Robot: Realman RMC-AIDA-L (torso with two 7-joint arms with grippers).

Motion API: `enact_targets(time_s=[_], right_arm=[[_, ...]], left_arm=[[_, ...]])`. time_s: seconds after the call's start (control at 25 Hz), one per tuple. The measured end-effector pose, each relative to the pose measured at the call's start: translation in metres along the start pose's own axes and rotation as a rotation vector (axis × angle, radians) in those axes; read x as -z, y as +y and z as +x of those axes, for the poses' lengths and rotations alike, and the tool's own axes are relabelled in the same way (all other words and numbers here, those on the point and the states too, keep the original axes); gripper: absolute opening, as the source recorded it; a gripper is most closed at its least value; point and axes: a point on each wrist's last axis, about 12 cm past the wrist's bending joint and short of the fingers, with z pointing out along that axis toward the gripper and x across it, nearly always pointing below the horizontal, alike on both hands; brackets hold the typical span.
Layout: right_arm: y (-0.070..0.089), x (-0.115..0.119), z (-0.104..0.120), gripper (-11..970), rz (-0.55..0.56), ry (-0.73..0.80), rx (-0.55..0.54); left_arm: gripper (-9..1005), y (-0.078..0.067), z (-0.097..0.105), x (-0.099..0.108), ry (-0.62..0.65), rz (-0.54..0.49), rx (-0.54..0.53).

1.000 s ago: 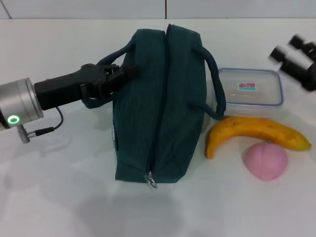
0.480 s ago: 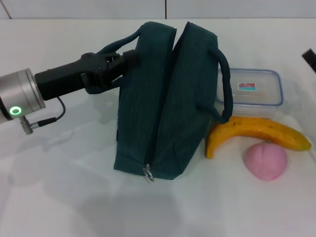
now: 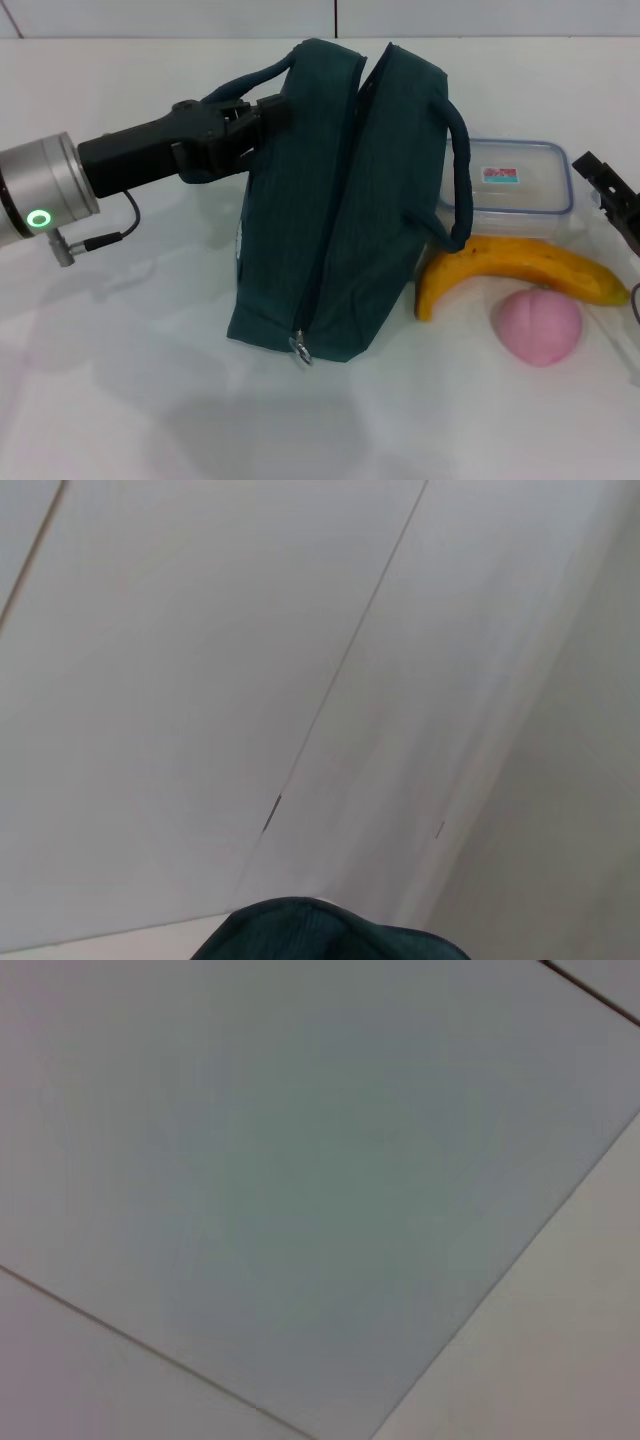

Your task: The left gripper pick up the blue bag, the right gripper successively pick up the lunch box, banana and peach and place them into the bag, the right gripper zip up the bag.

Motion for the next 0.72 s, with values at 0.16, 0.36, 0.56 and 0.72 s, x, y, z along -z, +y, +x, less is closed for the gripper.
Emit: enact_targets(time_s=[0.16,0.36,0.56,0.72], right_arm=[[0.003,-0.003,0.005,852,-0.012,0.017,-0.021],[0.005,-0.006,0.007,850,-0.021,0.047,-0.052],[0.009,-0.011,0.005,848,-0.047,0.058,-0.075],[0.011,-0.014,0.005,846,-0.059,0.061,-0.096]], left_arm=[[44,0.0,0.001,0.0,0.003,0.002,0.003],[44,-0.001,0.002,0.0,0.002,0.003,0.005],[43,-0.001,0.003,0.001,0.002,0.003,0.007],[43,-0.003,0.004,-0.001,-0.002,0.017,0.013]])
